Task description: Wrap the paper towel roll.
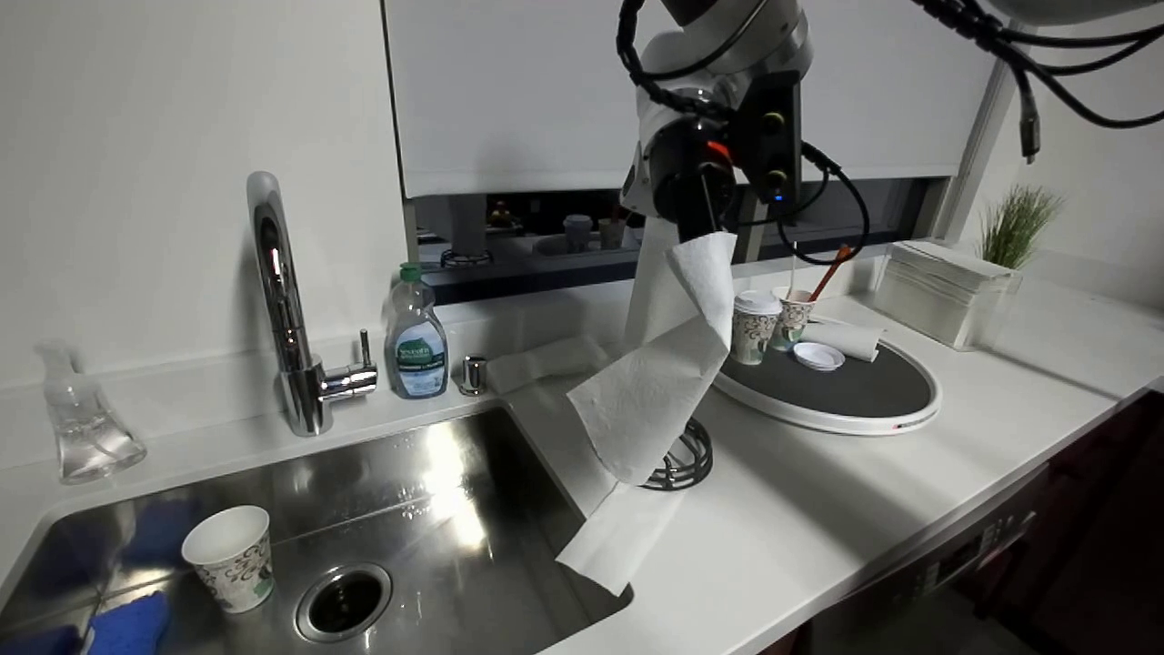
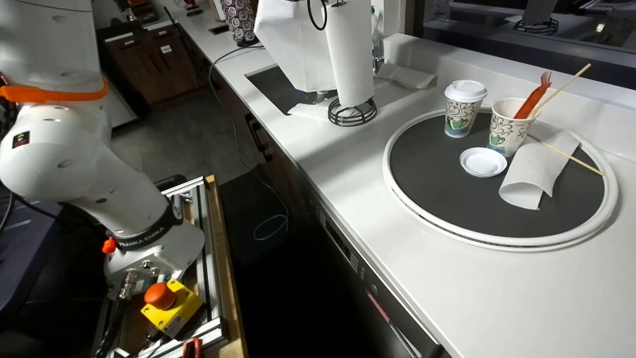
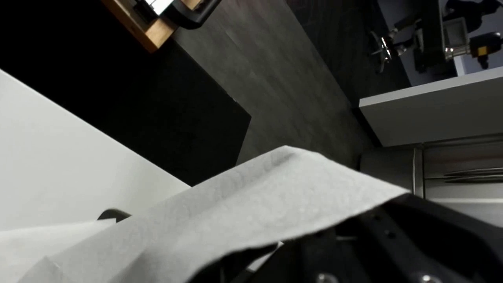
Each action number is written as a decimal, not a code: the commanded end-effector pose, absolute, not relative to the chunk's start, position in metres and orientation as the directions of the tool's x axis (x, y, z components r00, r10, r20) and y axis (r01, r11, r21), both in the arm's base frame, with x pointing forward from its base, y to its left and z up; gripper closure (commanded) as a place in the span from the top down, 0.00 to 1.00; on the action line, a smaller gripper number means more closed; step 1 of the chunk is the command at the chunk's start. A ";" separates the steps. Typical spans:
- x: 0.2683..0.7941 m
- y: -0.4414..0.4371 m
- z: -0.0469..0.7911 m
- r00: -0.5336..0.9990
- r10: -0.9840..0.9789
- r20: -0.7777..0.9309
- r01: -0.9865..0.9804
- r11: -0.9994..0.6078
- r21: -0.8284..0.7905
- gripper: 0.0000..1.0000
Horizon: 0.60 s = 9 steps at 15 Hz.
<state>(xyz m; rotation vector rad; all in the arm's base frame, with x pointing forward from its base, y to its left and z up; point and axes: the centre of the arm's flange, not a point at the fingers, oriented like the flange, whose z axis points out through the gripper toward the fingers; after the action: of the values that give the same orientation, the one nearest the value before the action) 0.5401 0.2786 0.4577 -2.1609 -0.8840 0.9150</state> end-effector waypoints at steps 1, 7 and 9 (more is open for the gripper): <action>0.507 0.270 0.449 0.555 0.727 -0.404 0.258 -0.612 -0.747 0.27; 0.499 0.255 0.450 0.646 0.672 -0.361 0.242 -0.630 -0.738 0.71; 0.495 0.243 0.461 0.725 0.617 -0.307 0.268 -0.663 -0.699 0.86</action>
<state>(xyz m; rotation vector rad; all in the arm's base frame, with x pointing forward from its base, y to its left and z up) 0.5240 0.2608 0.4483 -2.1956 -0.7324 0.8662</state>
